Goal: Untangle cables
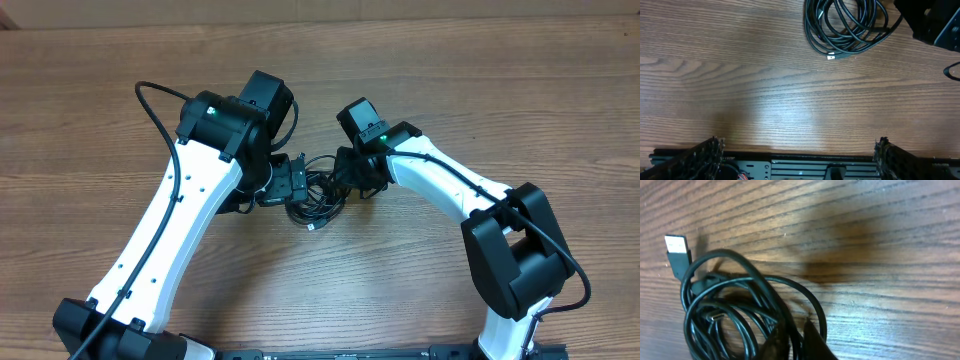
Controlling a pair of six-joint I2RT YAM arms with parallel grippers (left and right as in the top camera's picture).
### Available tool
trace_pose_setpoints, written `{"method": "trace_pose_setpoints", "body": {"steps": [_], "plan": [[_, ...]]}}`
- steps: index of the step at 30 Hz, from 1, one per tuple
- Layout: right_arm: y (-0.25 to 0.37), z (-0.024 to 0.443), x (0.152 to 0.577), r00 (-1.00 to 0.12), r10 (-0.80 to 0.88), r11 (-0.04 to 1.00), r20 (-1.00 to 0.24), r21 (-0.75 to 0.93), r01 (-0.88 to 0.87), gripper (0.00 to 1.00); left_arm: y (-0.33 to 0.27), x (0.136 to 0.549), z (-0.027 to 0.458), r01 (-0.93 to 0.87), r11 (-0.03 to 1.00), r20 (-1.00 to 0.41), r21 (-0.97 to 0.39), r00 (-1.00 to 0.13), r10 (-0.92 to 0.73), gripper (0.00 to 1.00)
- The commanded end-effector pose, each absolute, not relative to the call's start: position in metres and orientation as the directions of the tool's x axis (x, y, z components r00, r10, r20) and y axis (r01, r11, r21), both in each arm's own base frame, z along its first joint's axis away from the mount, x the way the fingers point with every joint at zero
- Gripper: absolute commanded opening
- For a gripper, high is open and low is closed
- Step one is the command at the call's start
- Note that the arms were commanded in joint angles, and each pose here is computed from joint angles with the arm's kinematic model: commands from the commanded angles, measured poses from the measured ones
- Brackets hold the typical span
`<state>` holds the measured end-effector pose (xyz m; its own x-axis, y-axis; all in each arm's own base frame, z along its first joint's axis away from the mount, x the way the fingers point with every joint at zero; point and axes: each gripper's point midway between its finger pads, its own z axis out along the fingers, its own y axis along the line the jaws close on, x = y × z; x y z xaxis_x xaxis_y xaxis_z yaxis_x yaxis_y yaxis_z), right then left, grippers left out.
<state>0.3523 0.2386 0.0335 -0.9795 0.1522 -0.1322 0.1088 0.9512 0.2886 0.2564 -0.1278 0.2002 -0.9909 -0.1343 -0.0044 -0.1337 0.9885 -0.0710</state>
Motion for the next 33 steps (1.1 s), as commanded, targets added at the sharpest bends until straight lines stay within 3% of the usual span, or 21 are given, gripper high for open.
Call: {"method": "trace_pose_setpoints", "body": {"steps": [1,7,12,24,33], "plan": [[0.240,0.035,0.352,-0.980,0.150,0.948,-0.127,0.299,0.107,0.04,-0.123,0.256,0.207,-0.157,0.985,-0.031,-0.069,-0.987,-0.160,0.99],[0.245,0.046,0.353,-0.982,0.153,0.931,-0.107,0.349,0.107,0.04,-0.123,0.256,0.206,-0.157,0.985,-0.033,-0.071,-0.987,-0.160,1.00],[0.242,0.100,0.370,-0.972,0.189,0.888,-0.137,0.448,0.109,0.04,-0.125,0.258,0.207,-0.155,0.985,-0.040,-0.076,-0.987,-0.158,0.99],[0.235,0.243,0.356,-0.915,0.115,0.818,-0.386,0.559,-0.133,0.04,-0.130,0.268,0.208,-0.159,0.982,-0.075,-0.104,-0.983,-0.167,1.00],[0.243,0.287,0.342,-0.885,0.111,0.744,-0.451,0.629,-0.227,0.04,-0.130,0.267,0.208,-0.158,0.982,-0.072,-0.102,-0.984,-0.165,0.99]]}}
